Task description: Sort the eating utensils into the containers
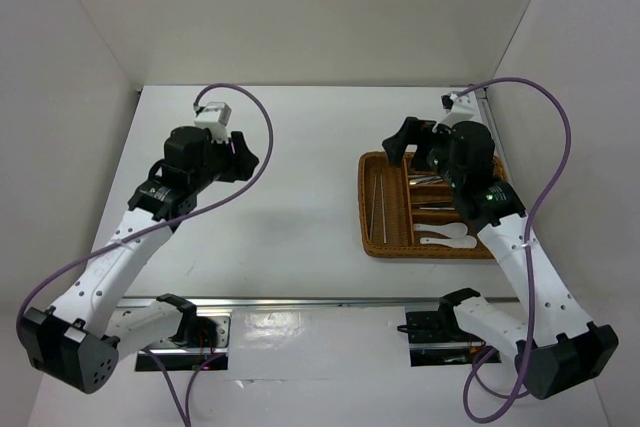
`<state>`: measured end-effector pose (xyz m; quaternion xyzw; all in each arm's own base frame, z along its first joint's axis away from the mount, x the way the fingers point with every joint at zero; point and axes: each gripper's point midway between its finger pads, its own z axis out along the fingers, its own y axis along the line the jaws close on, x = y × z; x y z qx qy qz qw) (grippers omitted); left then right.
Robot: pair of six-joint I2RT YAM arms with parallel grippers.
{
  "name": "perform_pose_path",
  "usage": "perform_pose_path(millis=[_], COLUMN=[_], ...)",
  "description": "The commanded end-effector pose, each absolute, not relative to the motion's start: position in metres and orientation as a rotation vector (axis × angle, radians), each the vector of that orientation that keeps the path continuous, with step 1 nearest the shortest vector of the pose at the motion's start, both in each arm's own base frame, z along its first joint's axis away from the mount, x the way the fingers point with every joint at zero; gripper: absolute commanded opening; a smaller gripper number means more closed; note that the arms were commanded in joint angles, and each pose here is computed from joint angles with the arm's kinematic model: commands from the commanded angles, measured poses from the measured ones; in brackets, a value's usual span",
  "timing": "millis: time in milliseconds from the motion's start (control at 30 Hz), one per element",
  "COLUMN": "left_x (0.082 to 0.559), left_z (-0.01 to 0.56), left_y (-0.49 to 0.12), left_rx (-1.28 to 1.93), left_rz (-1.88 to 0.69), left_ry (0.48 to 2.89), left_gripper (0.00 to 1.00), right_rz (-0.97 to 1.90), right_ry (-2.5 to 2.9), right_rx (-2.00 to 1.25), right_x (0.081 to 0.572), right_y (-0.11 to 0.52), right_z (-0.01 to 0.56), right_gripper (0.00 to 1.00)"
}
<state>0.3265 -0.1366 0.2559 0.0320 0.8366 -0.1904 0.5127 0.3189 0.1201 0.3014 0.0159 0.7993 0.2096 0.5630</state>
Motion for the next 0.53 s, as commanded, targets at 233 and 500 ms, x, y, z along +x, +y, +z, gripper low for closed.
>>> perform_pose_path(millis=[233, 500], left_x=[0.312, 0.304], left_z=[0.265, 0.252], left_y=[-0.126, -0.123], left_rx=[0.099, 0.1], left_rz=[-0.43, -0.424], left_ry=[1.96, 1.991], left_gripper=[0.63, 0.65], right_rz=[0.509, 0.501], right_ry=[1.834, 1.847], right_rx=[0.059, 0.077], right_x=[0.317, 0.315], right_y=[0.12, 0.117], right_z=[0.299, 0.294], right_gripper=[1.0, 1.0])
